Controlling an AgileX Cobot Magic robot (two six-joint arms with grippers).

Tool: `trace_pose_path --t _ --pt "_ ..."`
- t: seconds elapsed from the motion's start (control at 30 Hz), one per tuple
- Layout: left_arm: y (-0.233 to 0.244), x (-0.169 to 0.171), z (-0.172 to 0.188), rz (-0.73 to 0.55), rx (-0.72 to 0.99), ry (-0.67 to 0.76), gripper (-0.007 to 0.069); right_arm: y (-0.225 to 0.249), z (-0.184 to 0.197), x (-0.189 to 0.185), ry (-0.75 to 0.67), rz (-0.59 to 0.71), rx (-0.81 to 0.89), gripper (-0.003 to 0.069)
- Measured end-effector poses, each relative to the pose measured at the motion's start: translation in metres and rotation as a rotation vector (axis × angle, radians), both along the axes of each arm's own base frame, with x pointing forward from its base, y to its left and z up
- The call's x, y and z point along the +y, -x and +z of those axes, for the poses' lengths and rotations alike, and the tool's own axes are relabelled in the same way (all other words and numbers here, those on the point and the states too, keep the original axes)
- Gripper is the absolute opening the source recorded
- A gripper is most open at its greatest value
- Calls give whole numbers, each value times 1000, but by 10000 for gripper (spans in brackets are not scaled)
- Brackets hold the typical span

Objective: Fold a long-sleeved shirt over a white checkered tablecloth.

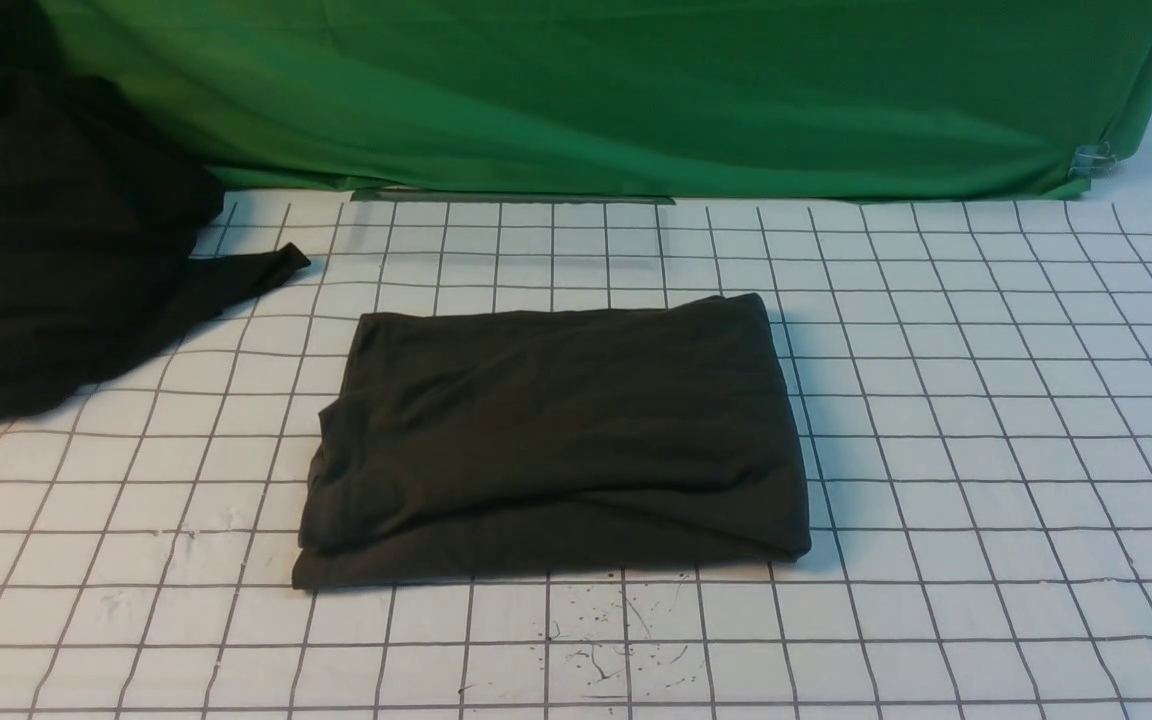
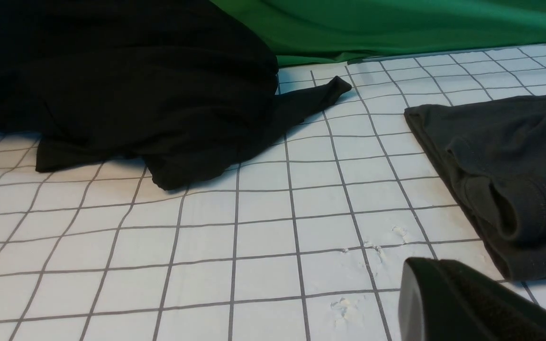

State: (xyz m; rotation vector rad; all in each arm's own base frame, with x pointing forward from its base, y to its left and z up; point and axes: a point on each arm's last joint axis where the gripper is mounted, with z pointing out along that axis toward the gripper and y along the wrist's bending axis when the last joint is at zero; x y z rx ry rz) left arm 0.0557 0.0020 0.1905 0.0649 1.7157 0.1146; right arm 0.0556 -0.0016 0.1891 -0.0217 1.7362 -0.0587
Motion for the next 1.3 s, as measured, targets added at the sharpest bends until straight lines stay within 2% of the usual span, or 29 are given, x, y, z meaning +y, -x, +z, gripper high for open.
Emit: trace_pose_path --t 0.5,1.3 --pt "0 0 0 0 0 -8 11 0 0 0 -109 -15 -3 242" --pt "0 0 0 1 0 -7 11 0 0 1 -103 -9 -2 242"
